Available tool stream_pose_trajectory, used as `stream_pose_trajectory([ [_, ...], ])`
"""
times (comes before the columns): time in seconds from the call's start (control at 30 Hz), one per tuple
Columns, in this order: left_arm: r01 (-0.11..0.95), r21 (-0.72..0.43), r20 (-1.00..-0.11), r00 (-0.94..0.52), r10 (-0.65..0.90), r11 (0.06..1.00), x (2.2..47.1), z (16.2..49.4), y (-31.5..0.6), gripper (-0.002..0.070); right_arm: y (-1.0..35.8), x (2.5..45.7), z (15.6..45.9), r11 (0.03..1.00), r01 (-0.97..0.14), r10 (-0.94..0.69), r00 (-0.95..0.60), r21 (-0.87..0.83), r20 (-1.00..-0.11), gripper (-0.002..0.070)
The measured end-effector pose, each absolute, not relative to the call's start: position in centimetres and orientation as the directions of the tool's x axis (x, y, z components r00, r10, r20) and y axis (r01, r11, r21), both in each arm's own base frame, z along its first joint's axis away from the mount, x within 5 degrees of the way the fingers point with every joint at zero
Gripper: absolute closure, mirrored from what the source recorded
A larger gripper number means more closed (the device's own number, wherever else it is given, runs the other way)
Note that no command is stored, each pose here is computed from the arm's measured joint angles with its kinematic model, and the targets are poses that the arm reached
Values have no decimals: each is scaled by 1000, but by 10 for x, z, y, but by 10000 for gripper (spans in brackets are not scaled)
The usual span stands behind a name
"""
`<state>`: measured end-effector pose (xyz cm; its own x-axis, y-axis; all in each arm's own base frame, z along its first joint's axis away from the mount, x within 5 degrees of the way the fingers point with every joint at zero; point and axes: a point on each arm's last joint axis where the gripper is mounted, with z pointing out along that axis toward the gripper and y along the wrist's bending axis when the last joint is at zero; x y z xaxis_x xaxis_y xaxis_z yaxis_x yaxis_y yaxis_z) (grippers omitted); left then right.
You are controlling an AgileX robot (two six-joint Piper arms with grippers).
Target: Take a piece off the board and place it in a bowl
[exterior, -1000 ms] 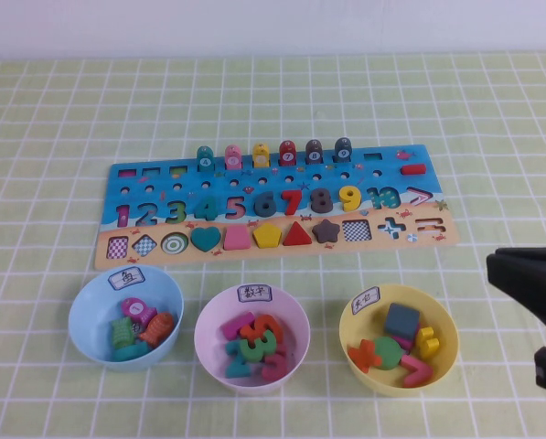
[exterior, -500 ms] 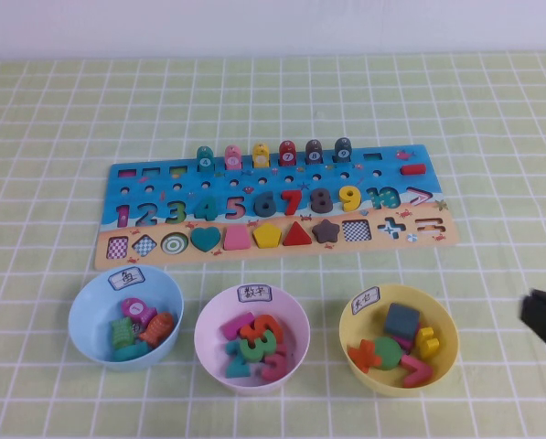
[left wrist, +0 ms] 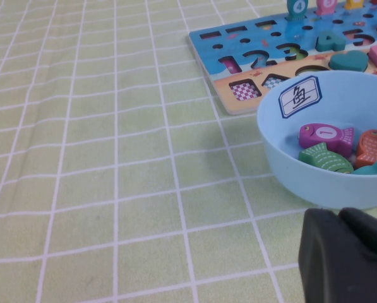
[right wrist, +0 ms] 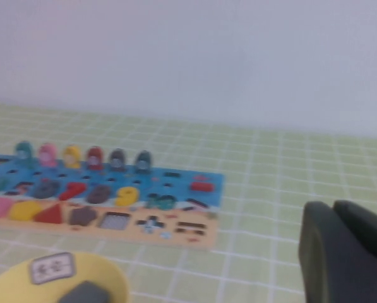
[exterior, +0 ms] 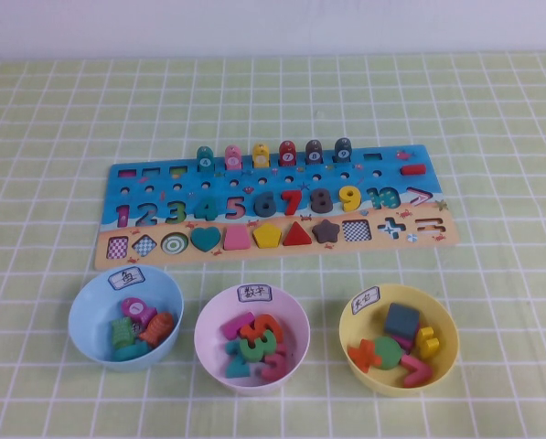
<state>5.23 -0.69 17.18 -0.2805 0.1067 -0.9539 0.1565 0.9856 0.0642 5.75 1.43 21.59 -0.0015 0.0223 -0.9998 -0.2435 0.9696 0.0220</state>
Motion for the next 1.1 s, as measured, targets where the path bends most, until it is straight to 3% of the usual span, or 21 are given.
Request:
stream_pose_trajectory([
  [0.27, 157, 64, -954, -280, 107, 986, 52, 172, -7, 680, 4, 54, 206, 996, -81, 23, -89, 30, -996, 694],
  [0.77, 157, 64, -954, -280, 107, 986, 52, 172, -7, 680, 4, 52, 171, 996, -62, 35, -321, 58, -946, 694],
  [1.1, 157, 64, -954, -280, 107, 986, 52, 172, -7, 680, 4, 52, 171, 996, -63, 34, -306, 56, -951, 694],
])
